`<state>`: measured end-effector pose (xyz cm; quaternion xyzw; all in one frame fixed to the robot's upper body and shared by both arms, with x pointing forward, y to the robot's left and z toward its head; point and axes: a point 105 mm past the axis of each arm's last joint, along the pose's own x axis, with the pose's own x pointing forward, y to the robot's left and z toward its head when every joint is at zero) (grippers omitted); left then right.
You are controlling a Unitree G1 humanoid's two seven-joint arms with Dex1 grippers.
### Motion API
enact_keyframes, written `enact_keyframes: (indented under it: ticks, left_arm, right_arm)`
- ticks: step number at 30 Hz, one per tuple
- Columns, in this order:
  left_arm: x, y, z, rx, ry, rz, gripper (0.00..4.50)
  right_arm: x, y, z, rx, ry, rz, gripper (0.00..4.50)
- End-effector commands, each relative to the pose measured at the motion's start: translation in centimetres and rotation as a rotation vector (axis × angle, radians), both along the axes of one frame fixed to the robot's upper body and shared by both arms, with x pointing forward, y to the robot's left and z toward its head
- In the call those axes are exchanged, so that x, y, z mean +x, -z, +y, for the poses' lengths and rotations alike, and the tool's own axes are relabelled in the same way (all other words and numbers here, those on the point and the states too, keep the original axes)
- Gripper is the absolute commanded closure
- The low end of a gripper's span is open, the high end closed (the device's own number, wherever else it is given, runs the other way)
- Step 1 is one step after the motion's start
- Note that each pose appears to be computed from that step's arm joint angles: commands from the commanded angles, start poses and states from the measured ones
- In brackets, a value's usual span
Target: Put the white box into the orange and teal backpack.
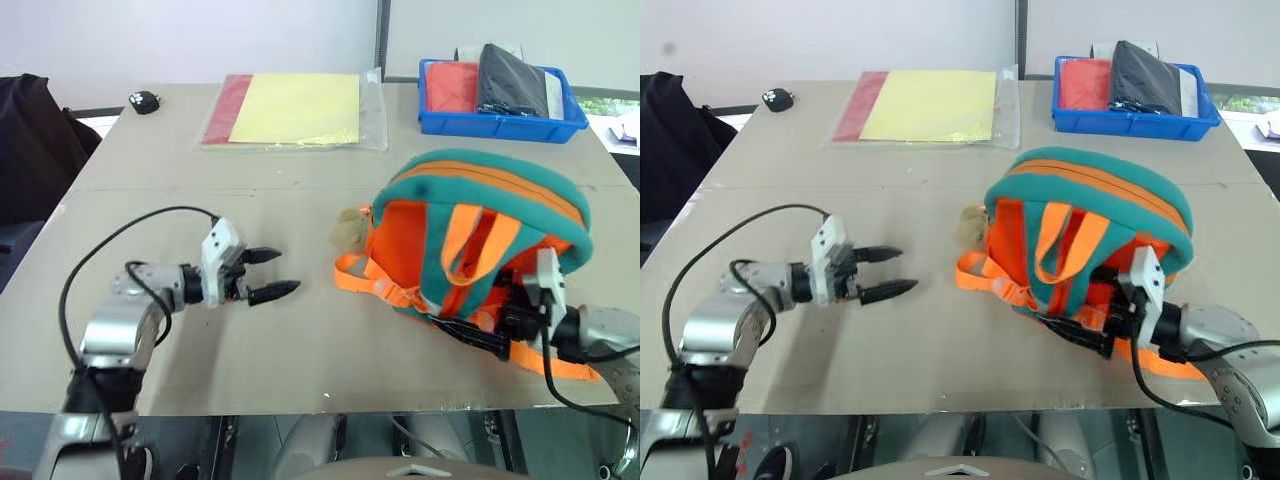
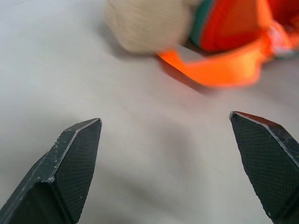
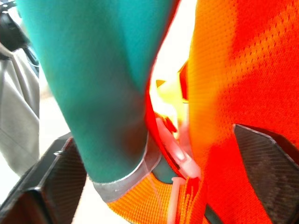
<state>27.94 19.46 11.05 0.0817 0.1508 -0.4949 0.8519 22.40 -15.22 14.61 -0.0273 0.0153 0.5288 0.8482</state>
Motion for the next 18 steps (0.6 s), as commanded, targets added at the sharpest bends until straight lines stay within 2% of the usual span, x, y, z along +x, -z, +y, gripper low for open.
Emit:
enact_keyframes:
  ticks: [1,5,8,13,18]
  left_arm:
    - [-2.0,-0.3,-0.1,0.044,0.002,-0.063,0.0]
    - [-3.1,1.1,-0.8,0.038,-0.077,-0.083,0.0]
    - [-3.5,1.8,-0.9,0.048,-0.118,-0.113,0.0]
    - [-4.1,3.3,-0.4,0.07,-0.162,-0.108,0.0]
    - [-3.5,3.2,-0.6,0.056,-0.172,-0.14,0.0]
  right_arm:
    - [-1.4,-1.2,-3.7,-0.03,0.082,-0.112,0.04]
    - [-4.5,1.8,-7.6,-0.092,0.153,0.006,0.04]
    - [-5.5,3.3,-10.8,-0.102,0.254,0.042,0.04]
    - [-3.9,5.4,-17.5,-0.143,0.537,-0.018,0.04]
    - [-2.3,6.3,-19.1,-0.204,0.507,-0.046,0.04]
